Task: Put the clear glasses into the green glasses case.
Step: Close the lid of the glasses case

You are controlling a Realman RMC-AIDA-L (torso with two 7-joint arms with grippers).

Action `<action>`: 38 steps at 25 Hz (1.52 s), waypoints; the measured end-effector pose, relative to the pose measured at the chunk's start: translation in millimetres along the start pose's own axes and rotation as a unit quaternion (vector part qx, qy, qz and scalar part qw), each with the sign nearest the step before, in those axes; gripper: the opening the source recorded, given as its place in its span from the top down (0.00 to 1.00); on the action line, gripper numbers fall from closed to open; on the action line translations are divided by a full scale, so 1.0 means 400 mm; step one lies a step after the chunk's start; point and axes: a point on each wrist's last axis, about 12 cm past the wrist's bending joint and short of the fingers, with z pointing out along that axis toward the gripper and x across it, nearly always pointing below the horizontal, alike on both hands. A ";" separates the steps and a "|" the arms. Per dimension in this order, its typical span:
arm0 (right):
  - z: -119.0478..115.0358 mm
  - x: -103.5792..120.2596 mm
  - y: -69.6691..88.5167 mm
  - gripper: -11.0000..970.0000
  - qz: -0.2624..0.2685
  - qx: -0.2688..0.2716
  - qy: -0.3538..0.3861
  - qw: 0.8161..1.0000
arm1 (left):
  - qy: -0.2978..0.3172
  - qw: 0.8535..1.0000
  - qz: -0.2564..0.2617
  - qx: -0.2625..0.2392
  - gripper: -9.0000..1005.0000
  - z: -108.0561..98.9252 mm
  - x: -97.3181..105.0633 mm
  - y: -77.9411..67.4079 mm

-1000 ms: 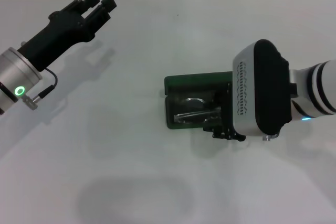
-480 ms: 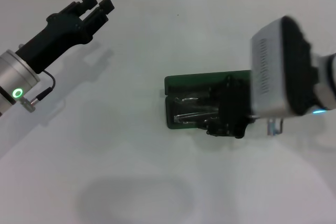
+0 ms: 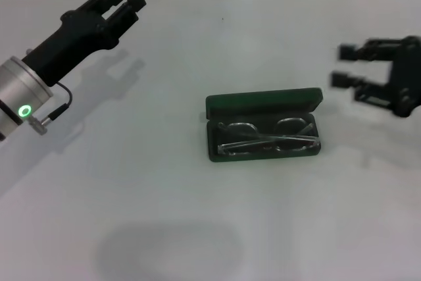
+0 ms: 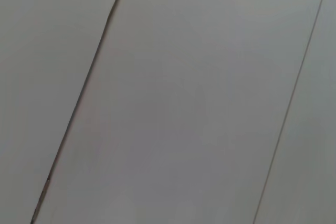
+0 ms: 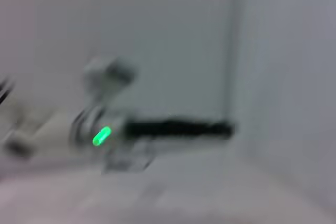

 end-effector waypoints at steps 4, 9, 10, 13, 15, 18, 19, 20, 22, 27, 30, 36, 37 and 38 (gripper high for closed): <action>-0.078 0.102 -0.003 0.49 0.019 0.110 -0.084 0.990 | 0.021 1.000 0.004 0.005 0.47 0.040 0.002 -0.004; -0.152 0.186 0.026 0.49 0.041 0.243 -0.148 0.958 | 0.105 0.994 0.008 0.042 0.47 0.160 0.022 -0.046; -0.159 0.194 0.030 0.49 0.043 0.258 -0.154 0.953 | 0.125 0.991 0.009 0.050 0.47 0.186 0.029 -0.060; -0.173 0.210 0.038 0.48 0.045 0.290 -0.165 0.942 | 0.196 0.978 0.023 0.073 0.47 0.254 0.071 -0.114; -0.177 0.214 0.042 0.48 0.049 0.295 -0.167 0.940 | 0.220 0.971 0.038 0.088 0.47 0.274 0.088 -0.138; -0.179 0.218 0.046 0.48 0.051 0.297 -0.167 0.939 | 0.248 0.959 0.058 0.123 0.47 0.292 0.106 -0.176; -0.179 0.218 0.047 0.48 0.052 0.297 -0.168 0.939 | 0.252 0.957 0.058 0.132 0.47 0.291 0.109 -0.185; -0.179 0.218 0.047 0.48 0.053 0.297 -0.168 0.938 | 0.254 0.956 0.056 0.138 0.47 0.289 0.110 -0.190; -0.179 0.219 0.047 0.48 0.054 0.298 -0.168 0.938 | 0.256 0.955 0.052 0.143 0.47 0.278 0.117 -0.196; -0.174 0.217 0.045 0.47 0.054 0.295 -0.170 0.939 | 0.272 0.950 0.049 0.145 0.47 0.255 0.135 -0.194; -0.172 0.216 0.044 0.47 0.053 0.293 -0.170 0.939 | 0.282 0.947 0.047 0.147 0.47 0.239 0.148 -0.195; -0.172 0.215 0.044 0.46 0.053 0.293 -0.171 0.939 | 0.297 0.941 0.051 0.153 0.47 0.208 0.168 -0.194; -0.172 0.215 0.044 0.46 0.053 0.293 -0.171 0.939 | 0.297 0.941 0.049 0.154 0.47 0.204 0.170 -0.194; -0.172 0.215 0.044 0.46 0.053 0.292 -0.171 0.939 | 0.299 0.940 0.048 0.156 0.47 0.199 0.173 -0.194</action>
